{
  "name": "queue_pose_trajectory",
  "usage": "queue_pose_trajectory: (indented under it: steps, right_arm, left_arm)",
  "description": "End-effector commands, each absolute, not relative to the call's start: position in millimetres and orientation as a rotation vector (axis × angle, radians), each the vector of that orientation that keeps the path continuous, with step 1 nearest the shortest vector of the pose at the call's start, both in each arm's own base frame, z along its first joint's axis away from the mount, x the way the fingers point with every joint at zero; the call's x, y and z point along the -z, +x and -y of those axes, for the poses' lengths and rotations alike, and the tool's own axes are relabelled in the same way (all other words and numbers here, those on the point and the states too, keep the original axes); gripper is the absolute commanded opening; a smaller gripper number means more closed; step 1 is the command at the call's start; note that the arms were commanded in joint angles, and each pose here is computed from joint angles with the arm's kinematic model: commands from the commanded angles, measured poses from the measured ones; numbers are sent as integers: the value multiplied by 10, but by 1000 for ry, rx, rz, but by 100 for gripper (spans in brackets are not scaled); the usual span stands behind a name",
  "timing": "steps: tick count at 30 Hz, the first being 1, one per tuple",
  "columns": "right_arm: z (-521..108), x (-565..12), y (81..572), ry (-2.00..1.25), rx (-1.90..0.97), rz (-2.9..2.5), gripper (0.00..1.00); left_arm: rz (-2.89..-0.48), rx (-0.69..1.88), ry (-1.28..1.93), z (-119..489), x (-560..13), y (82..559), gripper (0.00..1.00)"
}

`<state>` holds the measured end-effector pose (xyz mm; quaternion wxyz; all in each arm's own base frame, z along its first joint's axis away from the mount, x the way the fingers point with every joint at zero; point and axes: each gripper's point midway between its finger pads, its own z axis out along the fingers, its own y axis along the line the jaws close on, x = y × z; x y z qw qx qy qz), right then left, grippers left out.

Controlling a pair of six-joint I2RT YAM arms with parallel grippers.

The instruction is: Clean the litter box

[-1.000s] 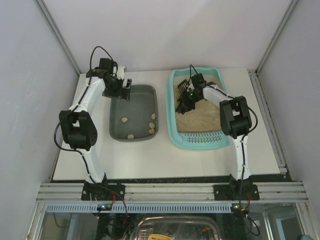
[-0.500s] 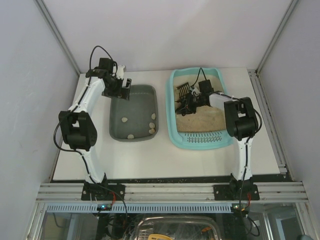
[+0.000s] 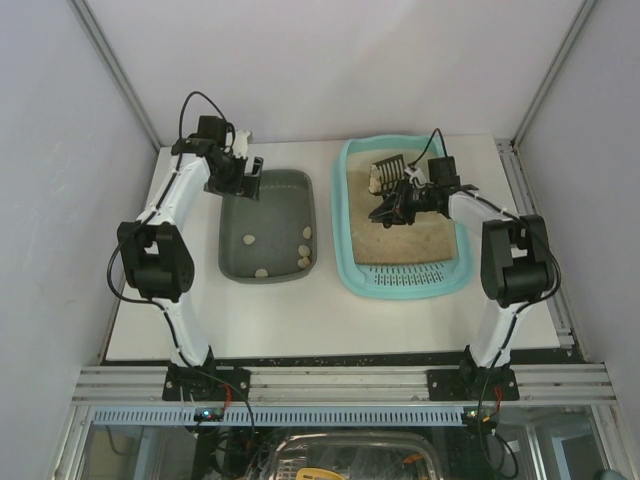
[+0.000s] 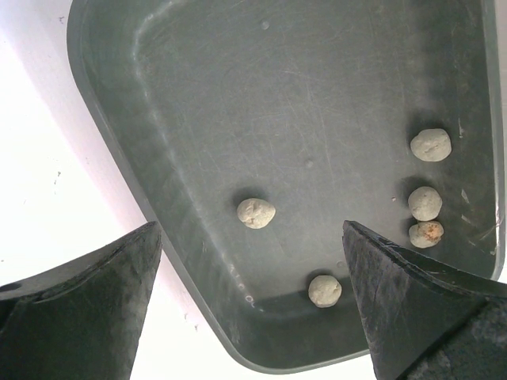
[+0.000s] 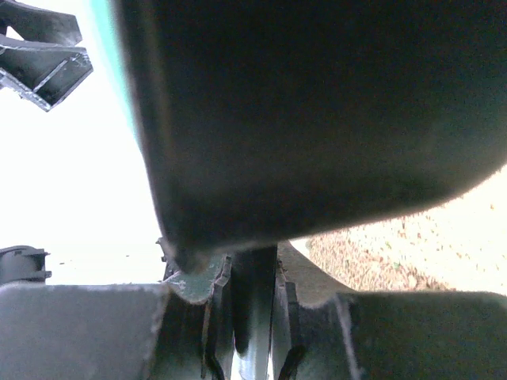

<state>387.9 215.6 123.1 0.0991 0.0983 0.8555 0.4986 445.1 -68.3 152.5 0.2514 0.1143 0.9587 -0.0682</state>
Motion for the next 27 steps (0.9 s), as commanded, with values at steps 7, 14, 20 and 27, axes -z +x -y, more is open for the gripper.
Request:
queue_pose_trajectory:
  steps: [7, 14, 20, 27]
  right_arm:
    - [-2125, -1739, 3329, 113, -1652, -2374, 0]
    - [-1943, -2256, 3192, 87, -1946, -1890, 0]
    - [-1922, -2458, 3069, 123, -2065, -1790, 0]
    - [-2182, -2144, 2799, 90, -2068, -1966, 0]
  left_arm:
    - [-2501, 280, 347, 764, -1817, 4609, 100]
    - [-2509, 234, 339, 655, -1802, 4552, 100]
    - [-2515, 255, 337, 680, -1734, 4439, 100]
    - [-2512, 260, 418, 782, -1653, 4306, 100]
